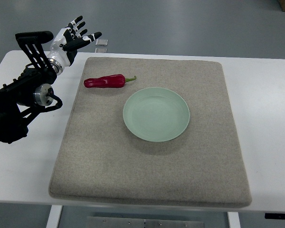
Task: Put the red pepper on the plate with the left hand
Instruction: 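Move the left hand down toward the red chili pepper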
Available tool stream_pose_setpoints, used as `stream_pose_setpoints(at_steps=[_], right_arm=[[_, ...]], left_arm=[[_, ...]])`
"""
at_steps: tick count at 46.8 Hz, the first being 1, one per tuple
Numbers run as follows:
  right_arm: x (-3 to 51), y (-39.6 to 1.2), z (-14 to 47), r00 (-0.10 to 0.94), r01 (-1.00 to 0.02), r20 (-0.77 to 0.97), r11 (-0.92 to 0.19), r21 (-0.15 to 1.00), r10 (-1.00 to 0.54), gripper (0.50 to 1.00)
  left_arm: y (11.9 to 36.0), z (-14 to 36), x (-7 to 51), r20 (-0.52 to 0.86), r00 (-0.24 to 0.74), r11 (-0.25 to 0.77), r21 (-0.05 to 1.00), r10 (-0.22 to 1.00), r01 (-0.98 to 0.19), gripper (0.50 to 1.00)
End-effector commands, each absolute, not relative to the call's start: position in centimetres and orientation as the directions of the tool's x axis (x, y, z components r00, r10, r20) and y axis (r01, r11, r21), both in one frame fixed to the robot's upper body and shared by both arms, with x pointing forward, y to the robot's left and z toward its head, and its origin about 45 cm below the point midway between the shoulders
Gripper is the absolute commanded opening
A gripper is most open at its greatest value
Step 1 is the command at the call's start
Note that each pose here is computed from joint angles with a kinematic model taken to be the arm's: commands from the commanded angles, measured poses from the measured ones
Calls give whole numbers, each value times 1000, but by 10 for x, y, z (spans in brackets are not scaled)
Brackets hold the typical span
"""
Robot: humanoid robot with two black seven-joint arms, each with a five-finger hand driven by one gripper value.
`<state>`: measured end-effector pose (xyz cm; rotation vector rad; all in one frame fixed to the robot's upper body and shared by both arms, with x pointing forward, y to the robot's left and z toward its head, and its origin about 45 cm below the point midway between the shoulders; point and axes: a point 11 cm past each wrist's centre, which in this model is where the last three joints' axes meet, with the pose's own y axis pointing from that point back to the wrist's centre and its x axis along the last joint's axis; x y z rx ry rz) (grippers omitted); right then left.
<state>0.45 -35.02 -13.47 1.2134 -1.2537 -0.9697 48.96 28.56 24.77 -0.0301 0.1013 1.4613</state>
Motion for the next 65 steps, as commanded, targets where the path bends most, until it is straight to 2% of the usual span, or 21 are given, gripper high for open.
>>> stream_pose_setpoints(at_steps=[1, 9, 16, 22, 32, 41, 48, 56, 65], right_arm=[[5, -350, -135, 108, -97, 156, 146, 985, -982, 928], [4, -350, -135, 110, -97, 155, 144, 985, -982, 928], [4, -350, -135, 110, -97, 155, 144, 985, -982, 928], [5, -350, -135, 110, -97, 156, 146, 985, -982, 928], [5, -350, -135, 108, -97, 156, 146, 985, -982, 928], [4, -350, -135, 110, -97, 155, 144, 985, -982, 928], [4, -350, -135, 110, -97, 155, 144, 985, -982, 928], [5, -350, -135, 110, -97, 156, 146, 985, -982, 928], [5, -350, -135, 108, -97, 156, 146, 985, -982, 928]], left_arm=[[280, 249, 489, 33, 154, 154, 27, 987, -988, 994], [270, 250, 486, 276, 233, 239, 13, 933, -971, 996], [266, 251, 484, 410, 277, 296, 18, 869, -955, 996], [255, 240, 479, 536, 339, 362, 67, 773, -930, 994], [247, 226, 472, 673, 401, 423, 143, 621, -895, 988], [248, 222, 470, 811, 364, 442, 148, 458, -885, 975], [248, 219, 469, 862, 346, 438, 166, 371, -883, 943], [249, 216, 468, 891, 333, 442, 175, 310, -880, 930], [249, 214, 467, 892, 336, 443, 181, 301, -878, 868]])
